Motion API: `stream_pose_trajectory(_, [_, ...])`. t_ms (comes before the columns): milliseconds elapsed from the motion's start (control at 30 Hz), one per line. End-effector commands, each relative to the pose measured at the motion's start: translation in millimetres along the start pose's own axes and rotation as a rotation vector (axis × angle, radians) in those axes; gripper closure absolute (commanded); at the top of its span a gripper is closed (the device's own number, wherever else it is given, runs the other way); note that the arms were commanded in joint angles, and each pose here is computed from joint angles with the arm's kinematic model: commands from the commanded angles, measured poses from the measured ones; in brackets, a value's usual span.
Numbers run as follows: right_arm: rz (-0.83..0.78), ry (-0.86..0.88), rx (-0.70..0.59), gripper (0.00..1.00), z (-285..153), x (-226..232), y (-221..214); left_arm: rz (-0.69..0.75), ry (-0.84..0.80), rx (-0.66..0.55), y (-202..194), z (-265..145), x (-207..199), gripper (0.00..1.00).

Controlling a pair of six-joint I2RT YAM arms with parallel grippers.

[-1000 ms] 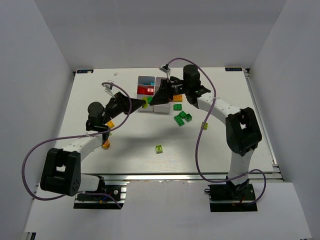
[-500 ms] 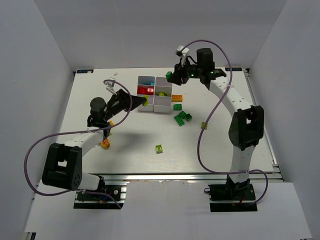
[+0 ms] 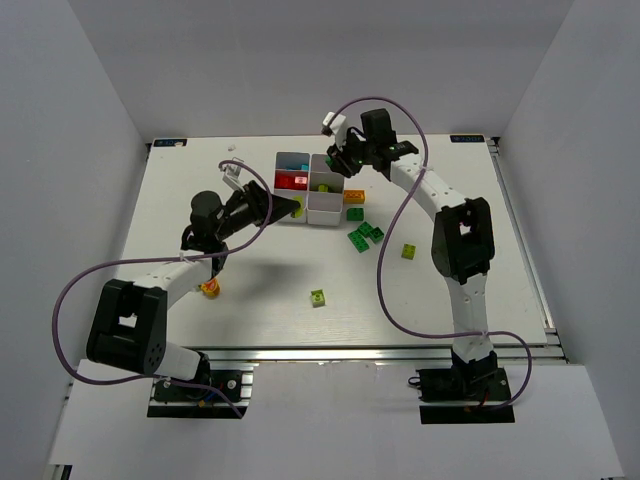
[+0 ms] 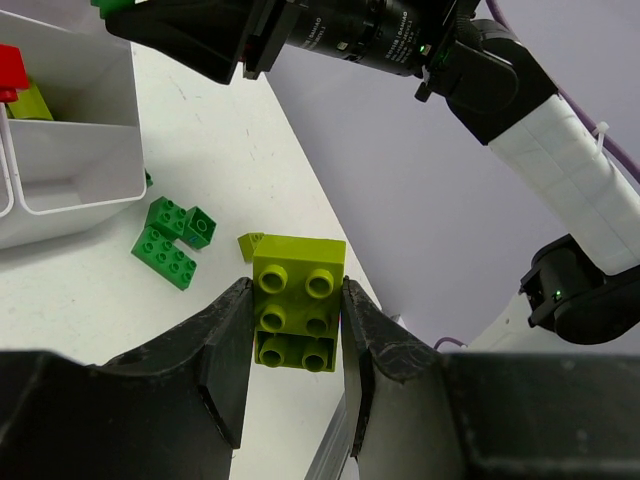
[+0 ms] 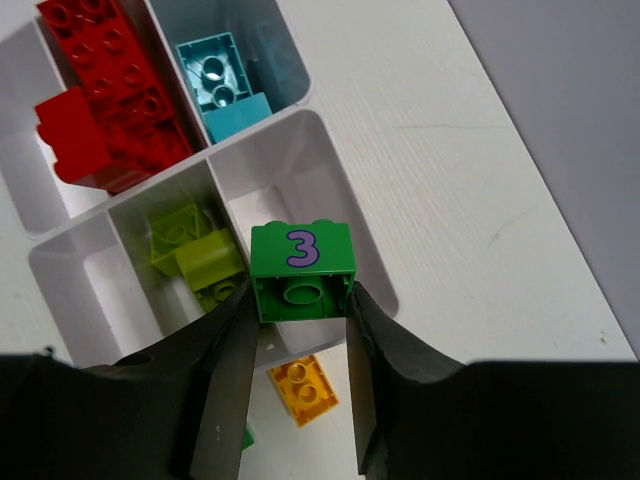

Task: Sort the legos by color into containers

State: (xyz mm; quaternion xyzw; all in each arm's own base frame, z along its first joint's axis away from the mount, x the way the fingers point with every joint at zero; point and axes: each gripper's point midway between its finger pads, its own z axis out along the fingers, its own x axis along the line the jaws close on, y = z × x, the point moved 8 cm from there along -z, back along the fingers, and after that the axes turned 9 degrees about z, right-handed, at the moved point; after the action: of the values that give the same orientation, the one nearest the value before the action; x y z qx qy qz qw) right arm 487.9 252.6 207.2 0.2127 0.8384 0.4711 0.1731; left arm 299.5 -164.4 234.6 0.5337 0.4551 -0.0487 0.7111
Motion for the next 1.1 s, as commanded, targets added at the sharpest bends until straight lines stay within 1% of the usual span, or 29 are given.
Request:
stream_pose_trajectory(0, [-0.103, -0.078, -0.048, 0.91, -7, -12, 24, 0.046, -0.022, -0.021, 12, 5, -9, 1.00])
stream_pose_trajectory(133, [-0.125, -0.094, -0.051, 0.79, -3, -14, 22, 0.044, -0.020, -0.015, 10, 5, -9, 1.00])
stream_pose_trajectory(167, [-0.126, -0.092, -0.049, 0.77, -1, -14, 21, 0.044, -0.019, -0.013, 10, 6, -8, 1.00])
stream_pose_trajectory(200, [-0.127, -0.091, -0.049, 0.73, 0, -13, 21, 0.043, -0.019, -0.009, 10, 6, -8, 1.00])
stream_pose_trajectory(333, [-0.129, -0.083, -0.048, 0.62, 6, -11, 18, 0.042, -0.019, -0.005, 10, 7, -8, 1.00])
stream_pose_trajectory(400, [-0.127, -0.083, -0.048, 0.59, 7, -11, 17, 0.042, -0.017, -0.003, 9, 7, -7, 1.00])
stream_pose_trajectory(567, [-0.119, -0.074, -0.050, 0.56, 11, -9, 16, 0.043, -0.015, 0.003, 8, 8, -7, 1.00])
stream_pose_trajectory(767, [-0.115, -0.075, -0.054, 0.43, 10, -8, 18, 0.043, -0.014, 0.007, 9, 10, -6, 1.00])
stream_pose_trajectory(800, [-0.115, -0.075, -0.060, 0.39, 8, -8, 20, 0.045, -0.015, 0.008, 9, 10, -7, 1.00])
stream_pose_trajectory(967, [-0.078, -0.083, -0.101, 0.29, -11, -4, 37, 0.051, -0.001, 0.014, 13, 15, -6, 1.00])
stream_pose_trajectory(1067, [-0.056, -0.094, -0.113, 0.11, -29, 1, 46, 0.061, 0.013, 0.027, 17, 21, -8, 1.00])
